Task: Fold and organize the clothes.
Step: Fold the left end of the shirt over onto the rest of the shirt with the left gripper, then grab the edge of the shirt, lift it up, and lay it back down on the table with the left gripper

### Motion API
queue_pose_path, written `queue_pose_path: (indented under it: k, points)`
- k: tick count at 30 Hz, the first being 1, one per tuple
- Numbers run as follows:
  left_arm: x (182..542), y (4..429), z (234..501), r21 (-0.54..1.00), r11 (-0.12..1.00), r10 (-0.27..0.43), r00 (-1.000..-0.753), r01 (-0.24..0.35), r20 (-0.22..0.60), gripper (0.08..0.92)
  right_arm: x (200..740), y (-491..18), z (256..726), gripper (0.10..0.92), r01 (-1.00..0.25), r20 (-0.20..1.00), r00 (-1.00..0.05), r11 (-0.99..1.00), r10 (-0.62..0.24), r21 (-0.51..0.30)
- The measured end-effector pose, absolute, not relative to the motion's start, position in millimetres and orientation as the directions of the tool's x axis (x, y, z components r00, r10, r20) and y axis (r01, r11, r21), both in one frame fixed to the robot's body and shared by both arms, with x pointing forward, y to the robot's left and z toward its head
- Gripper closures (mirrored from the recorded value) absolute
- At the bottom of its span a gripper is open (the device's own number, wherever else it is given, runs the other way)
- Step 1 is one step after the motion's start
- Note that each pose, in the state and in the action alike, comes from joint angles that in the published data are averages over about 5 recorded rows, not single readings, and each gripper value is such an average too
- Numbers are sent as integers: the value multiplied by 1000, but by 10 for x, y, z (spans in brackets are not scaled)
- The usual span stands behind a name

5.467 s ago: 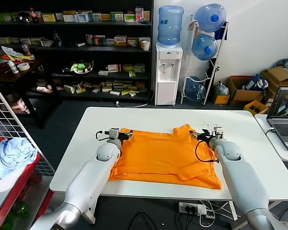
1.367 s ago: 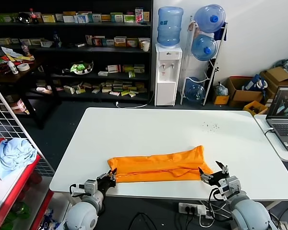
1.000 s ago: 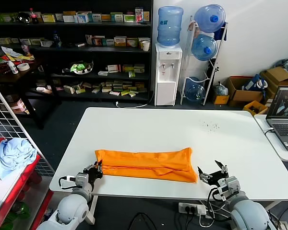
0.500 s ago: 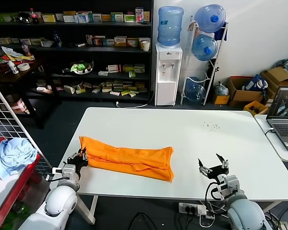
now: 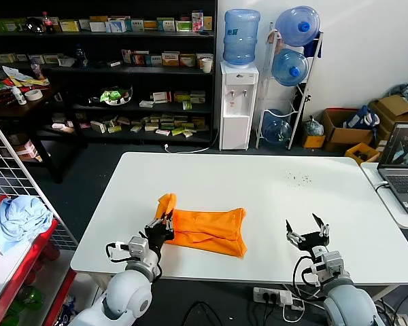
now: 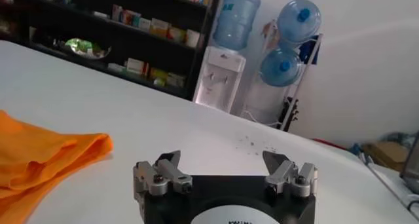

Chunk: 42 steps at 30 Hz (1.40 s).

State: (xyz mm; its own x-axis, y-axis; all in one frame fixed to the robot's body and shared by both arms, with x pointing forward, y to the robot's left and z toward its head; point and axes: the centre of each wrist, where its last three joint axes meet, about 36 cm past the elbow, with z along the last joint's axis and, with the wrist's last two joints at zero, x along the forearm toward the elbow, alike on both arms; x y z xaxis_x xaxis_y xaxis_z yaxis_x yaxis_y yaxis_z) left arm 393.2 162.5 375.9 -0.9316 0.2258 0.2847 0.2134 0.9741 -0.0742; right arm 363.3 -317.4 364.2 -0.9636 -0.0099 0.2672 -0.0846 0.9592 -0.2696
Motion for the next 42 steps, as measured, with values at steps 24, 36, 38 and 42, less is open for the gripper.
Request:
queue_pose_path:
  k: [24, 36, 38, 42]
  points:
    - [3950, 282, 3454, -226, 897, 432, -857, 379, 279, 622, 3665, -3203, 3621, 200, -67, 261, -965, 962, 5, -265]
    - [3953, 594, 3493, -275, 885, 434, -880, 377, 192, 262, 3678, -3180, 3622, 200, -79, 265, -964, 960, -6, -268]
    - [3967, 762, 3469, -265, 892, 421, -885, 365, 199, 207, 3671, -3184, 3610, 200, -83, 269, -963, 960, -8, -269]
    - [3989, 1139, 3408, -247, 909, 392, -888, 334, 239, 179, 3653, -3188, 3581, 200, -91, 281, -960, 959, -12, -268]
